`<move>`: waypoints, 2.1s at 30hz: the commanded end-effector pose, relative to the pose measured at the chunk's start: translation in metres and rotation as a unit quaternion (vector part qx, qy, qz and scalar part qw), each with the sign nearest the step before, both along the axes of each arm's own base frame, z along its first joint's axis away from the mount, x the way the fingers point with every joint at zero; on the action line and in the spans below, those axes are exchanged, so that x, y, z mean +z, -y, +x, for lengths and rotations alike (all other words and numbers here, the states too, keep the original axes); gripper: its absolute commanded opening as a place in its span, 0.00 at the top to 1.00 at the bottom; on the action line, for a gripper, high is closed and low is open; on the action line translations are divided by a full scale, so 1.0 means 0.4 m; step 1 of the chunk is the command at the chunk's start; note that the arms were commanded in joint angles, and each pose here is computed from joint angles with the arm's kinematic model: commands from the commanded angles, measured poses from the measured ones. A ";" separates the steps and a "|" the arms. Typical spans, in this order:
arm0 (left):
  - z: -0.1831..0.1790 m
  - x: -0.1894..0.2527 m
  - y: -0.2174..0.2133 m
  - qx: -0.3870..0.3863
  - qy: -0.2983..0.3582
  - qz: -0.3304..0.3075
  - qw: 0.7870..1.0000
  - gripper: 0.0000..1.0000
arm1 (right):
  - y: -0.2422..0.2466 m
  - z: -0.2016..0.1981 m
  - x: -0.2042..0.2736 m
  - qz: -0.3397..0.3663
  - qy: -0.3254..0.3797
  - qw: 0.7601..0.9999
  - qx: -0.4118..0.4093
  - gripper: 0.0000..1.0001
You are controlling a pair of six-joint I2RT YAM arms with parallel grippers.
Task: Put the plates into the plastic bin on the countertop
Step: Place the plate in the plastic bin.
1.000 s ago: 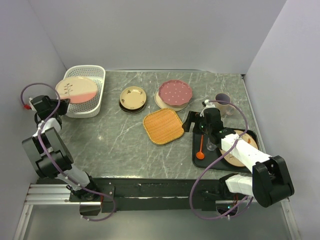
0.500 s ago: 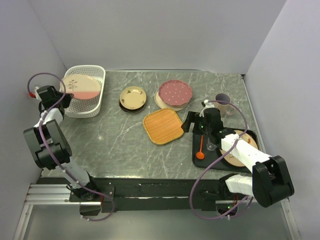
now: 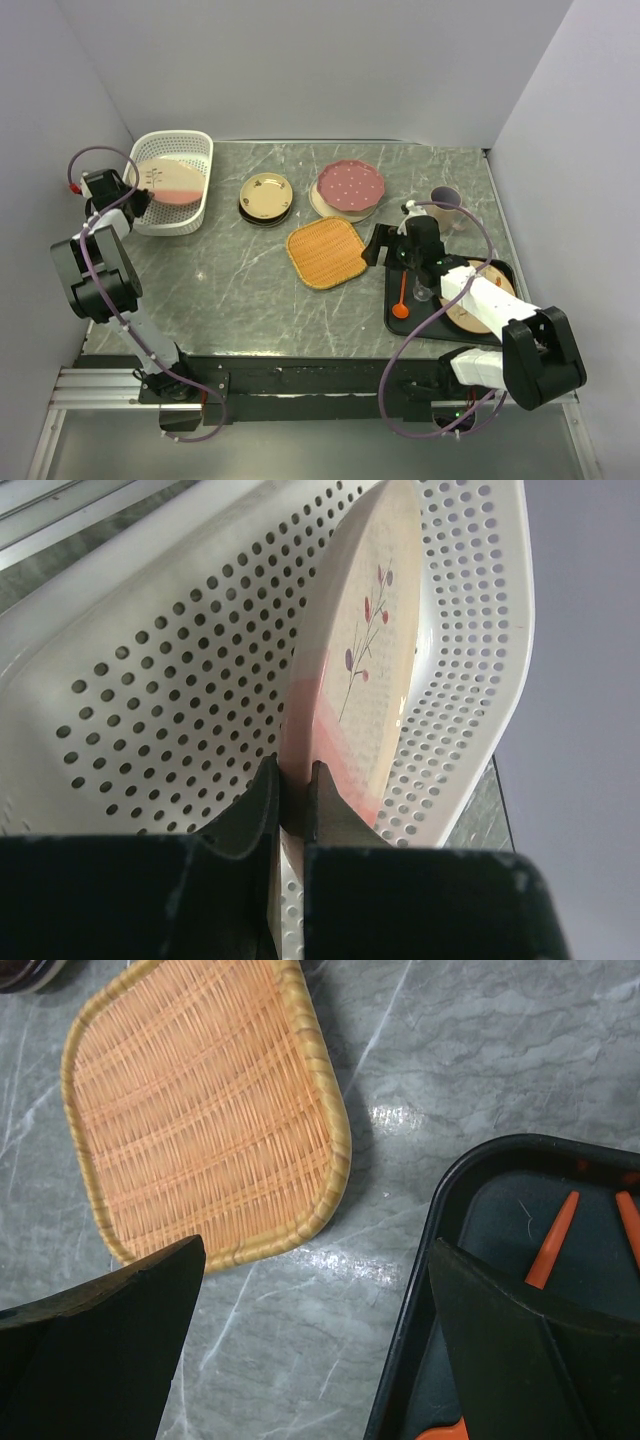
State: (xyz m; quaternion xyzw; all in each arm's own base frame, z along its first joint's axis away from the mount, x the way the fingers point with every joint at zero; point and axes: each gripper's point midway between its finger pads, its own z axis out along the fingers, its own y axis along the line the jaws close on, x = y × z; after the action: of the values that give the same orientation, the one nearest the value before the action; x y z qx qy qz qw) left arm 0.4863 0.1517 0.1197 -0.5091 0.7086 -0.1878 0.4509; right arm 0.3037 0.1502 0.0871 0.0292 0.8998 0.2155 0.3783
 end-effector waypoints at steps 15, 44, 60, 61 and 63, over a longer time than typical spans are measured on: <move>0.081 0.143 -0.031 -0.005 0.076 0.042 0.996 0.68 | -0.025 0.037 0.049 0.013 0.027 1.000 0.009 0.00; -0.007 0.130 -0.043 0.046 -0.033 0.110 0.992 0.22 | -0.033 0.022 0.050 0.024 0.026 0.999 0.018 0.00; -0.005 0.368 0.116 -0.020 0.064 0.181 0.981 0.01 | -0.044 0.029 0.056 0.028 0.036 0.999 0.026 0.00; -0.005 0.373 0.130 -0.027 0.065 0.183 0.981 0.01 | -0.045 0.027 0.056 0.028 0.035 0.999 0.027 0.00; -0.008 0.380 0.141 -0.035 0.065 0.189 0.979 0.01 | -0.045 0.028 0.057 0.028 0.035 0.999 0.027 0.00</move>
State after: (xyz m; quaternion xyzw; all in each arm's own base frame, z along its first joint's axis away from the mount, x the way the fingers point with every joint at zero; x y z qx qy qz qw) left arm 0.4837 0.0999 0.2347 -0.4069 0.7267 -0.1030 0.5438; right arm 0.3051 0.1597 0.0901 0.0176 0.8951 0.2373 0.3770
